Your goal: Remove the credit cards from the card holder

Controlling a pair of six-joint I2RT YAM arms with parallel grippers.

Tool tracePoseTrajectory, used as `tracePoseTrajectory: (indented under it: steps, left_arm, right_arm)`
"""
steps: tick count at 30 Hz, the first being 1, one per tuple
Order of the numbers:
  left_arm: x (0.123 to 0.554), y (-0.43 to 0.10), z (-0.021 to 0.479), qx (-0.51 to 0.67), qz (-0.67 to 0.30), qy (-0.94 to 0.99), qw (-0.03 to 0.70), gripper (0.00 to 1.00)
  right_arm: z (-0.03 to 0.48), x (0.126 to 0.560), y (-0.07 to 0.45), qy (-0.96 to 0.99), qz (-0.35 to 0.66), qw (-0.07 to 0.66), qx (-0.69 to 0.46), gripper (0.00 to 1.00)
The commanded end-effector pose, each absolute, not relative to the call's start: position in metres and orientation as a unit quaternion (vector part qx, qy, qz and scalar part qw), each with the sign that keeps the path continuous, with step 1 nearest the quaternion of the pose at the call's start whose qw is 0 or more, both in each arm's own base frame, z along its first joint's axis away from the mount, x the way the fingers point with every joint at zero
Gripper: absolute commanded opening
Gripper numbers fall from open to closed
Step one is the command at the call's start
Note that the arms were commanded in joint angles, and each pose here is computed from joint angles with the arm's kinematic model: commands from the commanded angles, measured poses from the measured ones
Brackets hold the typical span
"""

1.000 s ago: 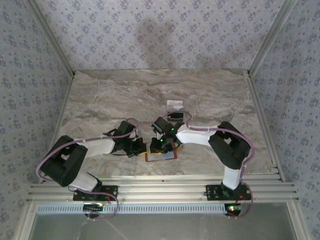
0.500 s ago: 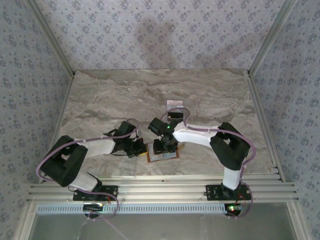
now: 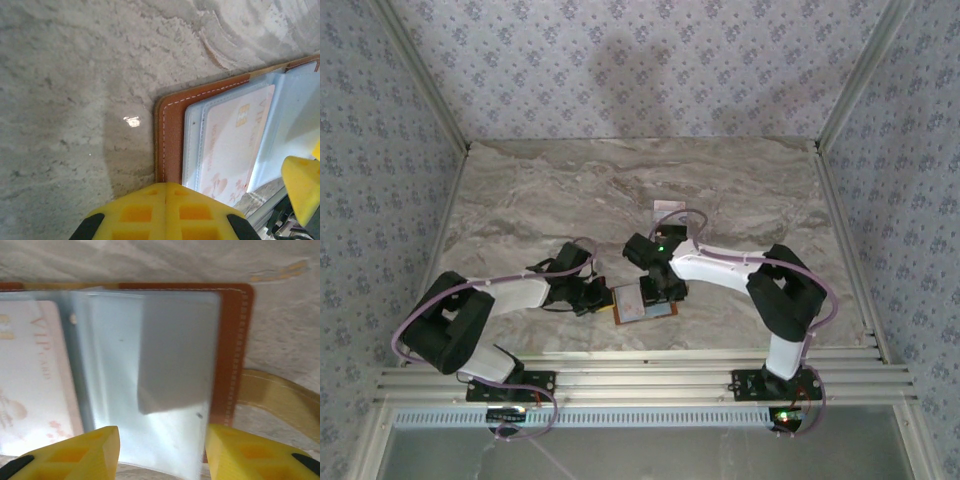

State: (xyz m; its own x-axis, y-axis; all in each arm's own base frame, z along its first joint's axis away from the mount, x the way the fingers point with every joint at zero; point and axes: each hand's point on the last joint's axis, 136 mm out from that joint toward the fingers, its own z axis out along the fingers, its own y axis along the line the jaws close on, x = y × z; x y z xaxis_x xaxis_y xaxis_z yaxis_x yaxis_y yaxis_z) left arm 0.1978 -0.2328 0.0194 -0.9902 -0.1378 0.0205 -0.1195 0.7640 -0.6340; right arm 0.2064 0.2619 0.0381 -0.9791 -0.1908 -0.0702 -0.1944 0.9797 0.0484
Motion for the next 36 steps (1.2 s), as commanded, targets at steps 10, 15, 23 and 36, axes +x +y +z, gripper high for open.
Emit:
tracePoseTrajectory:
  steps: [10,15,23,36]
  left_arm:
    - [0.203,-0.233,0.042,-0.059,-0.328,0.943,0.029,0.01]
    - [0.206,-0.237,0.052,-0.061,-0.330,0.941,0.041,0.01]
    - [0.204,-0.251,0.045,-0.052,-0.330,0.942,0.028,0.01]
    - [0.195,-0.250,0.018,-0.059,-0.298,0.953,-0.008,0.00]
  right_arm:
    - [0.045,0.207,0.235,0.996,0.029,0.038,-0.078,0.40]
    - [0.061,0.211,0.262,0.988,0.116,0.049,-0.088,0.33]
    - [0.065,0.216,0.320,0.954,0.280,0.025,-0.103,0.28]
    - [0.032,0.215,0.319,0.958,0.268,-0.010,-0.099,0.25]
